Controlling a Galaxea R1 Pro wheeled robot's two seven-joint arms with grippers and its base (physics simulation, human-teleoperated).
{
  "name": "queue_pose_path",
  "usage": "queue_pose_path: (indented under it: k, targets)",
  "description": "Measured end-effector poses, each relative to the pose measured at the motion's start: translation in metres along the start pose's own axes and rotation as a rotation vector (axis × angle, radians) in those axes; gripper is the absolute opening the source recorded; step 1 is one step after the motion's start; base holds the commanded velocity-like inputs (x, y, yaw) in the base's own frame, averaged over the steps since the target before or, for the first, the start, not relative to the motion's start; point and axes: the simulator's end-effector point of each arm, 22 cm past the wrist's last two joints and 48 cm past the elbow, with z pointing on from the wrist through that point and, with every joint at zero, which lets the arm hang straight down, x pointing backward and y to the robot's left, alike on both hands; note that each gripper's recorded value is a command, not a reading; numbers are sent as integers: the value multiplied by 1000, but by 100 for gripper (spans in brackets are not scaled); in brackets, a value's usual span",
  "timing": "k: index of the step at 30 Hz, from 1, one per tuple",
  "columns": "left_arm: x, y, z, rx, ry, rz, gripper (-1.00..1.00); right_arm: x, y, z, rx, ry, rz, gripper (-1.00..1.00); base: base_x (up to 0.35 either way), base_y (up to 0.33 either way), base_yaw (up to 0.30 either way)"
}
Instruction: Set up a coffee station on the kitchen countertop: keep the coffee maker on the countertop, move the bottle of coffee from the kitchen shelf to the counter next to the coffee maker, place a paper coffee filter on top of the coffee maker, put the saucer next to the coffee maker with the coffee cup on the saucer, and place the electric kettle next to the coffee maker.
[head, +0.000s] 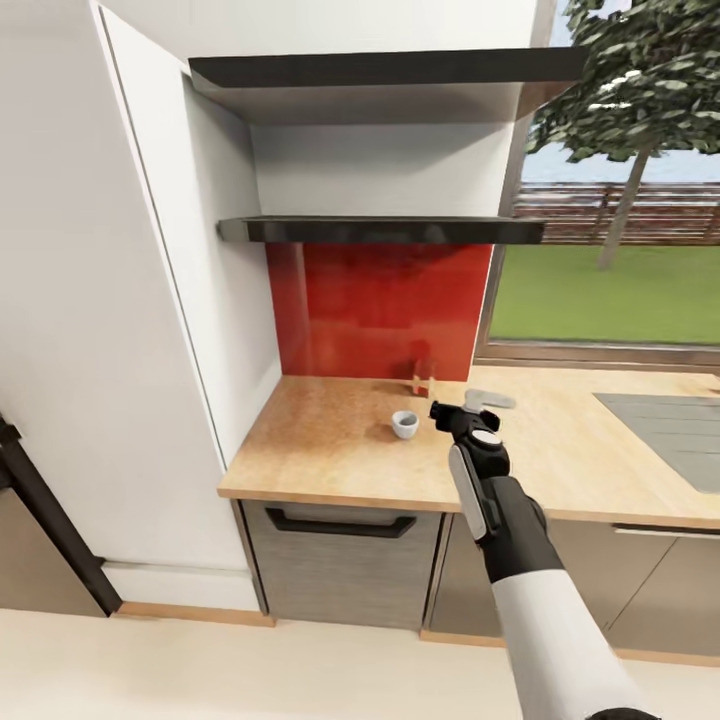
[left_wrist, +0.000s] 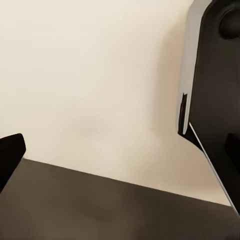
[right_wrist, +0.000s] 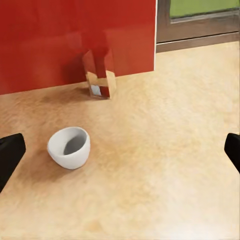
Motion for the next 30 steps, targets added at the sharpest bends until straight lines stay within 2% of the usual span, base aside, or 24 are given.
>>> queue_pose_path:
  k: [8, 14, 21, 30]
  targets:
    - [0, 4, 0, -6, 0, 0, 100, 7, 1, 1, 2, 19, -13, 100, 287, 208, 0]
    - [0, 2, 0, -1, -1, 3, 100, 12, 1, 2, 3, 31, -19, 100, 327, 50, -12]
    - [0, 1, 0, -1, 1, 4, 100, 38, 2, 8, 5, 87, -40, 100, 330, 2, -203]
    - [1, 2, 0, -3, 3, 5, 100, 50, 5, 11, 0, 112, -52, 100, 55, 0, -90]
